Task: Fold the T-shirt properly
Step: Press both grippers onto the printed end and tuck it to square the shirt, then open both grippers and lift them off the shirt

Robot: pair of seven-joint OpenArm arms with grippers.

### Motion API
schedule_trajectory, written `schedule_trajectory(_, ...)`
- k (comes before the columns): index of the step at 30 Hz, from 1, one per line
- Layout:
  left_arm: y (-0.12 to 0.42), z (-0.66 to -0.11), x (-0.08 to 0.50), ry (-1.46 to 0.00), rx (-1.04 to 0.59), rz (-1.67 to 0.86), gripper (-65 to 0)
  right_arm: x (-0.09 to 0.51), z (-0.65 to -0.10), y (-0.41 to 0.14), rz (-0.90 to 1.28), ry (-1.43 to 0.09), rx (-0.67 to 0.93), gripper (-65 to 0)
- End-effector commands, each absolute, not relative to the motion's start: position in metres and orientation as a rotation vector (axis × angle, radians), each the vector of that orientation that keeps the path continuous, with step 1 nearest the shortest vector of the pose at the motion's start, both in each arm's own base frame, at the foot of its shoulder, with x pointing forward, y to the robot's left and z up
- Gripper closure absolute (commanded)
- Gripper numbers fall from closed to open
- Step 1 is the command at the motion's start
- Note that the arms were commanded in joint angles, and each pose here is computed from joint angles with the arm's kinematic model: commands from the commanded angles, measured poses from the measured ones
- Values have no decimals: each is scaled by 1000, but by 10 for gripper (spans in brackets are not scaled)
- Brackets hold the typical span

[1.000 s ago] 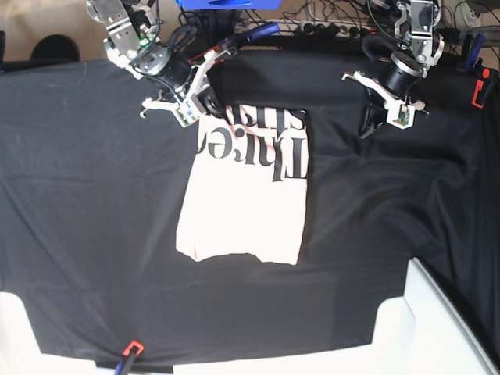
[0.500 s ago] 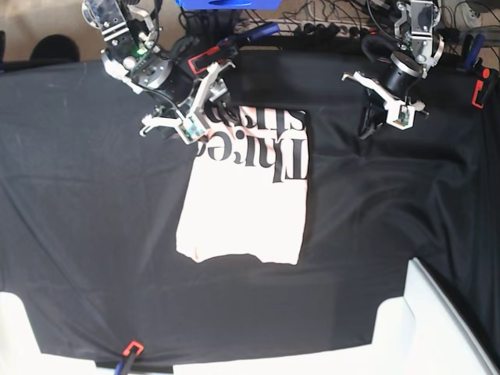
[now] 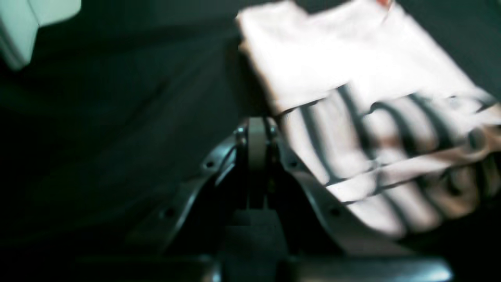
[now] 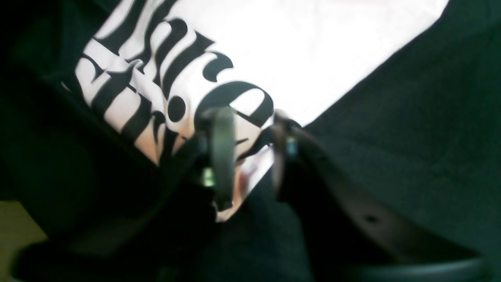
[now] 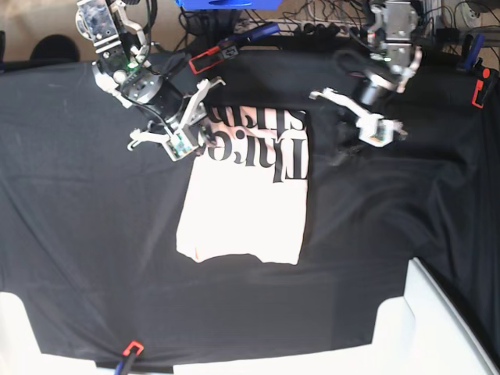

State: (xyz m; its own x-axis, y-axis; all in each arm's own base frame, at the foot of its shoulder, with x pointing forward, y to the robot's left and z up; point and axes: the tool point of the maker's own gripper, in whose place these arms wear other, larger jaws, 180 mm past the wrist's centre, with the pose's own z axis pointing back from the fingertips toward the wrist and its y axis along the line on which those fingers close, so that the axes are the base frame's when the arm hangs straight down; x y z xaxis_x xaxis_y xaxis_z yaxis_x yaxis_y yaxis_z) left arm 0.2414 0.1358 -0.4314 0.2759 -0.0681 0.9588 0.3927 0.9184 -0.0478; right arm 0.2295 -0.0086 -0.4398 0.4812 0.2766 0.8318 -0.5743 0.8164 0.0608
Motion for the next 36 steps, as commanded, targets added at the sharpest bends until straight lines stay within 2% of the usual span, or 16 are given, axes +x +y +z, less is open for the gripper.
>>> schedule_trajectory(1,126,-424,243,-1290,-330,-329,0,237,-428,-6,527,-982,370,-58)
schedule_trajectory(3,107,-427,239,-1276,-379,-357,0,235,-430,-6,526,-978,370,-20)
schedule_trajectory(7,81,-432,234,-1254,-443,-388,0,229,-431,5,546,-968,393,-20)
schedule_trajectory(10,73,-449,238,-1179,-448,-415,0,224,-431,15,567,-962,416,-19)
schedule_trajectory(17,99,-481,233,-1076,-404,-389,0,213,-432,41,580,-947,472,-17)
schedule_trajectory(25,113,-481,237,-1079,-372,-366,0,221,-474,22,538,-851,426,-16)
schedule_trajectory(32,113,-483,237,-1074,-371,-365,0,240,-475,-6,489,-866,368,-16)
schedule_trajectory(36,114,-490,239,-1058,-374,-351,0,230,-474,-5,486,-859,376,-16)
